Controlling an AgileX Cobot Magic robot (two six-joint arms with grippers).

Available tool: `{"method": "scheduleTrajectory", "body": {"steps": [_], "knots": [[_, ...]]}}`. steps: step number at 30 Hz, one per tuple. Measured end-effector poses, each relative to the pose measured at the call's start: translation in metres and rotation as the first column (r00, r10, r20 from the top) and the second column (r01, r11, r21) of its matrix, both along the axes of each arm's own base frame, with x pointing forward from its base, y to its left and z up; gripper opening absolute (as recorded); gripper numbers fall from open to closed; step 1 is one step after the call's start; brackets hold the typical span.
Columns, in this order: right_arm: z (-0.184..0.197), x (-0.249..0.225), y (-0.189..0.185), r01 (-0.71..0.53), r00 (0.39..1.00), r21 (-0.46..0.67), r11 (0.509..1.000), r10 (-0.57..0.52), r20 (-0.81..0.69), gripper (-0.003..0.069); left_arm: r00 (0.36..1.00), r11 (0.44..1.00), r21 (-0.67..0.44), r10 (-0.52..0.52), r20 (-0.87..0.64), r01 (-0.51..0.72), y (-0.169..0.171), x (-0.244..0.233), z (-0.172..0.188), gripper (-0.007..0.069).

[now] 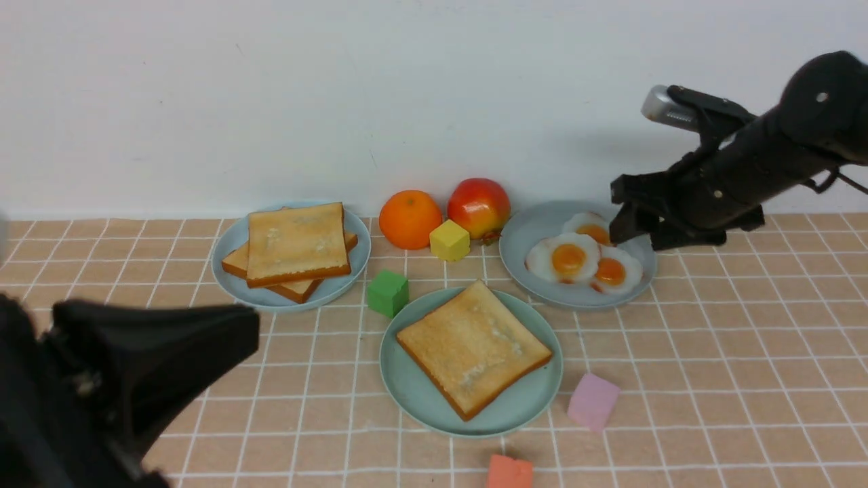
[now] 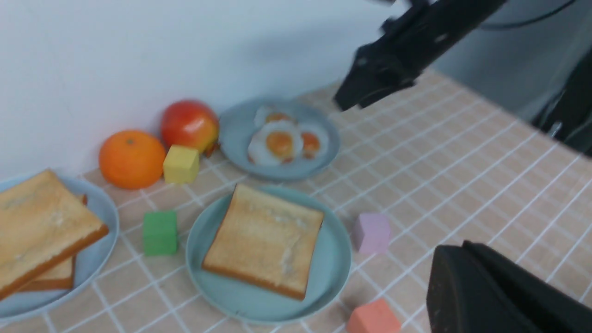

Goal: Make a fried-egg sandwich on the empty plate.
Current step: Use the right arm to grab a fried egg

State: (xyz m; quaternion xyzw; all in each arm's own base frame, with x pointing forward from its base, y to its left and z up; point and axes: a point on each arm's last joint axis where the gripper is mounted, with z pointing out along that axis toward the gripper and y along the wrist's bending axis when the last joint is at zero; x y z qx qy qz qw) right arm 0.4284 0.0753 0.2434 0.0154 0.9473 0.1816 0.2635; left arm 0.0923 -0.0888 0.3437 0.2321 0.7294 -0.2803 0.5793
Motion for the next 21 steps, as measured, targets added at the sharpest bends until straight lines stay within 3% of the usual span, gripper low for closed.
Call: {"method": "scheduleTrajectory", "body": {"steps": [10, 21], "knots": [[-0.046, 0.058, 0.007, -0.029, 0.999, 0.029, 0.999, 0.029, 0.017, 0.0421, 0.999, 0.999, -0.038, -0.005, 0.037, 0.007, 0.004, -0.005, -0.007, -0.0013], [-0.075, 0.078, 0.008, 0.005, 1.0, 0.074, 0.997, -0.006, 0.004, 0.0421, 1.0, 0.999, -0.04, -0.005, 0.024, 0.006, 0.004, -0.005, -0.007, -0.0013]]}}
